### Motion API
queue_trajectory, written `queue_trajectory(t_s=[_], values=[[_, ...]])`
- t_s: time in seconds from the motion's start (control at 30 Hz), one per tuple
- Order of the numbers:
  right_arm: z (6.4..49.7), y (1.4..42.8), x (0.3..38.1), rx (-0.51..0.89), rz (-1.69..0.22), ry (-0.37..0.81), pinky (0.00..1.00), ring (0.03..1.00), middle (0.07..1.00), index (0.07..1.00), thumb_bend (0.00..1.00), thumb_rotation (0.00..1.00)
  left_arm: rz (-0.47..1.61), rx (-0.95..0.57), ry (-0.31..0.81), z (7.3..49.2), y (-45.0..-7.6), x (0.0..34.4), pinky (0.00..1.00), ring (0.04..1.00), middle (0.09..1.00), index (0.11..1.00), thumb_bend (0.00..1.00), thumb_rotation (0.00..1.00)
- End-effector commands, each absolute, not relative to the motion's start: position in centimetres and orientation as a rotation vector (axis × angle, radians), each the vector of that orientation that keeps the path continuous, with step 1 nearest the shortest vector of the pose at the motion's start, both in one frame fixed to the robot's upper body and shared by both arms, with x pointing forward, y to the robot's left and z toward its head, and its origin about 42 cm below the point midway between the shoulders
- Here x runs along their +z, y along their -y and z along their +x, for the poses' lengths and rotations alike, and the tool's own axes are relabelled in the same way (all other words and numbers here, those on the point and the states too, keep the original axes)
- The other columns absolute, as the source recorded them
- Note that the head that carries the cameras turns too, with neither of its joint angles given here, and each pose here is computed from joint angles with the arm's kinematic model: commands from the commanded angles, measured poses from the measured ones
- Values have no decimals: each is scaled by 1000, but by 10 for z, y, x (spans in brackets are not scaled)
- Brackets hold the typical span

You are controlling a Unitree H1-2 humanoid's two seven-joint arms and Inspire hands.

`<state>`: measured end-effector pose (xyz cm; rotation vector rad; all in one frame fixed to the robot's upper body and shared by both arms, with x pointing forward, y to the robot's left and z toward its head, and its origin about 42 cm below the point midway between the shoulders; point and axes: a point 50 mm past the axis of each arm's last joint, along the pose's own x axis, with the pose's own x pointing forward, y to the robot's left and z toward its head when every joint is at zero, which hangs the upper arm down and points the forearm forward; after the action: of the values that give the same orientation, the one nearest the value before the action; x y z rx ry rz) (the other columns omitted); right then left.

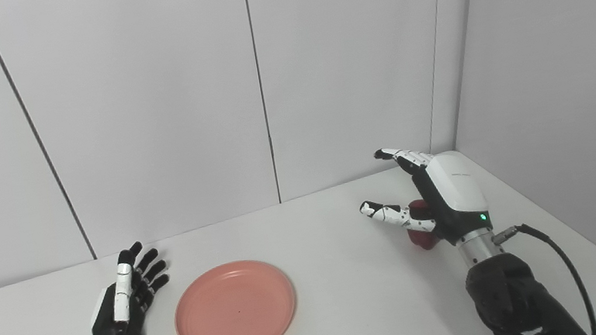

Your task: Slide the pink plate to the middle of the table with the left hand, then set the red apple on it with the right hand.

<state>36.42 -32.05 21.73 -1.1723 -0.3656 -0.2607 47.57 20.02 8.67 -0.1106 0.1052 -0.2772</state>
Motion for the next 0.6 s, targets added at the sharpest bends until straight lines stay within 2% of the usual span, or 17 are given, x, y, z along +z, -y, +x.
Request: queue_trajectory(t_s=[0.0,0.2,0.37,0.47,0.57], values=[[375,330,243,-337,-1257,419,763,763,765,743,874,889,-134,-232,-380,430,-215,20,857,878,930,979,724,949],[380,341,242,-374,-1411,373,823,760,748,733,878,888,-130,-236,-378,430,-215,21,863,891,934,985,715,956],[388,349,239,-389,-1466,333,910,787,763,683,883,916,-130,-241,-373,431,-215,23,874,897,940,985,703,958],[392,353,236,-388,-1476,316,909,785,761,683,884,914,-128,-240,-376,432,-216,23,867,891,937,980,735,945],[395,356,233,-385,-1477,301,902,784,756,688,879,906,-121,-239,-371,432,-215,24,843,884,932,975,717,956]])
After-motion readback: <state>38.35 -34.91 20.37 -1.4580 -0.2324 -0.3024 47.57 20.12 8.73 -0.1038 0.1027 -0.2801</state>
